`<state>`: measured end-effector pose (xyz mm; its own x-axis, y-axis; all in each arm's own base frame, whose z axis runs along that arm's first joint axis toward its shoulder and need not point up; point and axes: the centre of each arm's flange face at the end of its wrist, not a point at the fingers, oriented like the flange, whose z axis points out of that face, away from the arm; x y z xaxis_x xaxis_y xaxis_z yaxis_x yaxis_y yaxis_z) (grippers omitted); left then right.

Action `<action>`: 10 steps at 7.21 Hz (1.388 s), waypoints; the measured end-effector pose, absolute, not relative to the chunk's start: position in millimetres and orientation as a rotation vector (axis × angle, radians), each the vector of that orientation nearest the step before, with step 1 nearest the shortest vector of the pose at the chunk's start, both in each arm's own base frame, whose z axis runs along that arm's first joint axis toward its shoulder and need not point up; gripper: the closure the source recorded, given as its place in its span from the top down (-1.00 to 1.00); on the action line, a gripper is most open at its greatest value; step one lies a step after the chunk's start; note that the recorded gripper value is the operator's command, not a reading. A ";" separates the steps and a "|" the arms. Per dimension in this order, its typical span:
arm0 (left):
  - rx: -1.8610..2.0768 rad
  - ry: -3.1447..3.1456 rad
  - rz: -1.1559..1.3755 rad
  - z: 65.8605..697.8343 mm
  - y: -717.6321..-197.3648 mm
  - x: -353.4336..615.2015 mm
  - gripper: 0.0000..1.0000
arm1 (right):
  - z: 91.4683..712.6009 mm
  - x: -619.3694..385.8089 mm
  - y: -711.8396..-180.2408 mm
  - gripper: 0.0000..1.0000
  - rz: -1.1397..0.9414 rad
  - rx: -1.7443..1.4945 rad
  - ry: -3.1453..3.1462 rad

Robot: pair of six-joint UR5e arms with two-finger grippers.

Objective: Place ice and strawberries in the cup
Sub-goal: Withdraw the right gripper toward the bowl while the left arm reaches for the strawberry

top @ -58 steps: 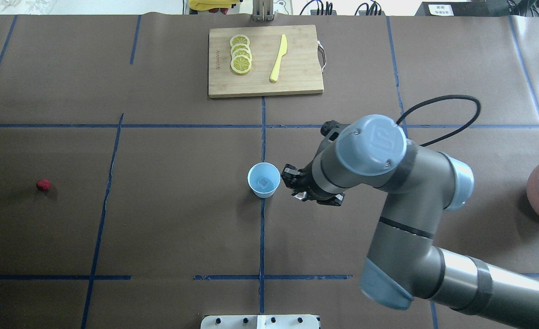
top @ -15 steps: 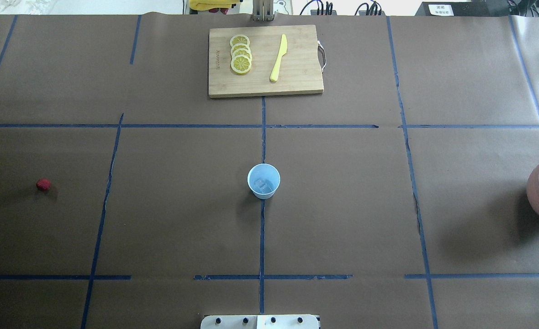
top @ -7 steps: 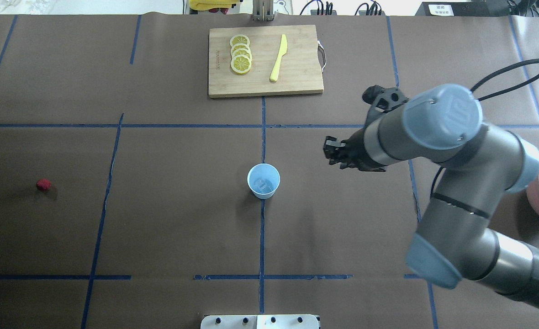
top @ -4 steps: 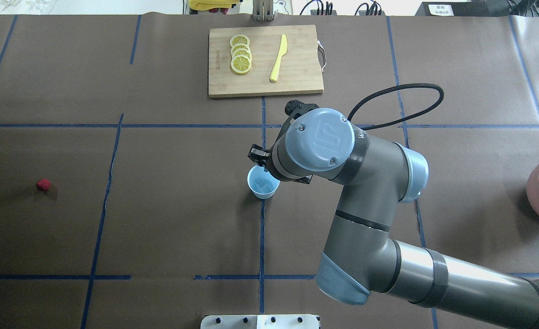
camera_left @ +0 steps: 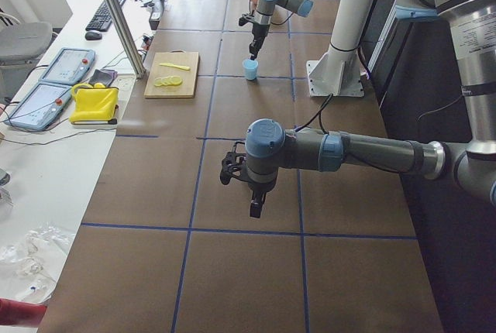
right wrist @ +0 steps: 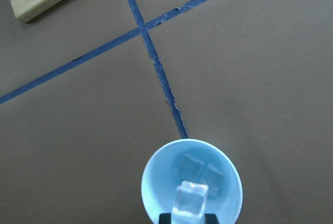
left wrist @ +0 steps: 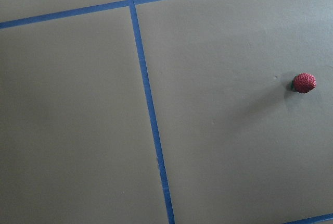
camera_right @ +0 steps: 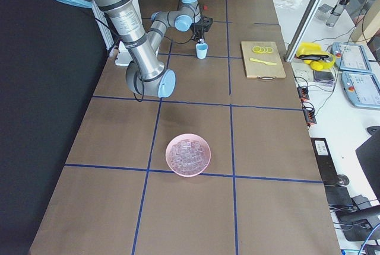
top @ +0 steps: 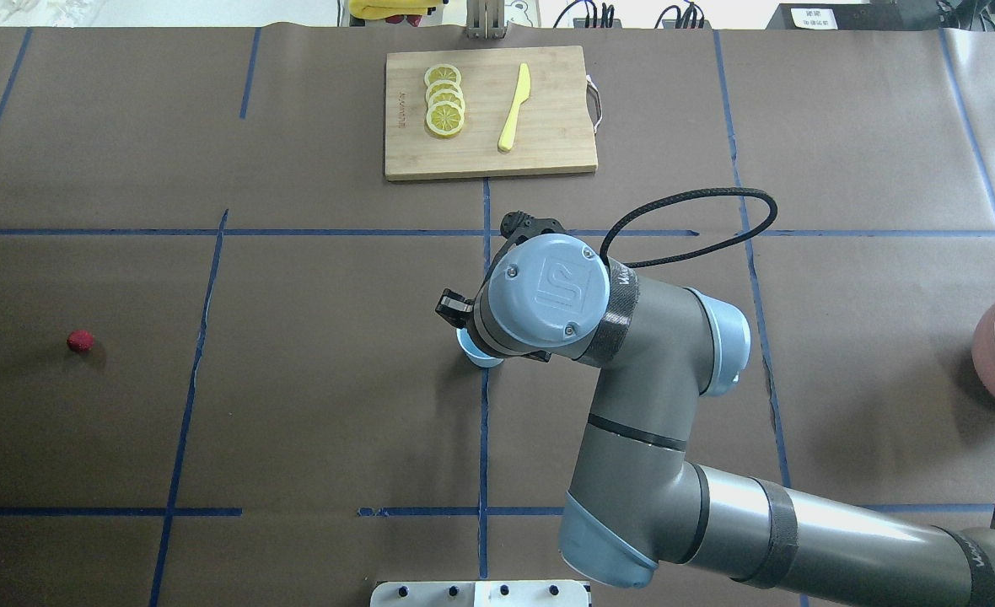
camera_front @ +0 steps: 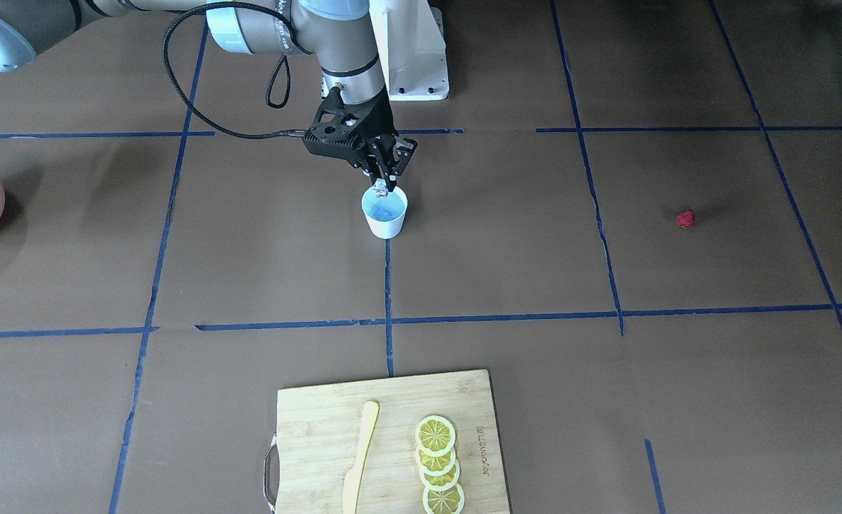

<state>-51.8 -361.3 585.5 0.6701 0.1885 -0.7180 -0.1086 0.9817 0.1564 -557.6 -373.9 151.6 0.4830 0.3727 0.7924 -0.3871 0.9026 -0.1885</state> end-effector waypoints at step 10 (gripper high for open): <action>0.039 0.883 0.080 535.9 -401.6 104.5 0.99 | 317.1 -223.8 -436.8 1.00 0.223 0.025 -0.929</action>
<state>104.5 -401.6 535.9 0.6320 0.0860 -0.7702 -0.0540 0.9963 0.0669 -223.8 -436.8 317.1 0.5776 0.1797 0.7963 -0.2011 0.9767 -0.0745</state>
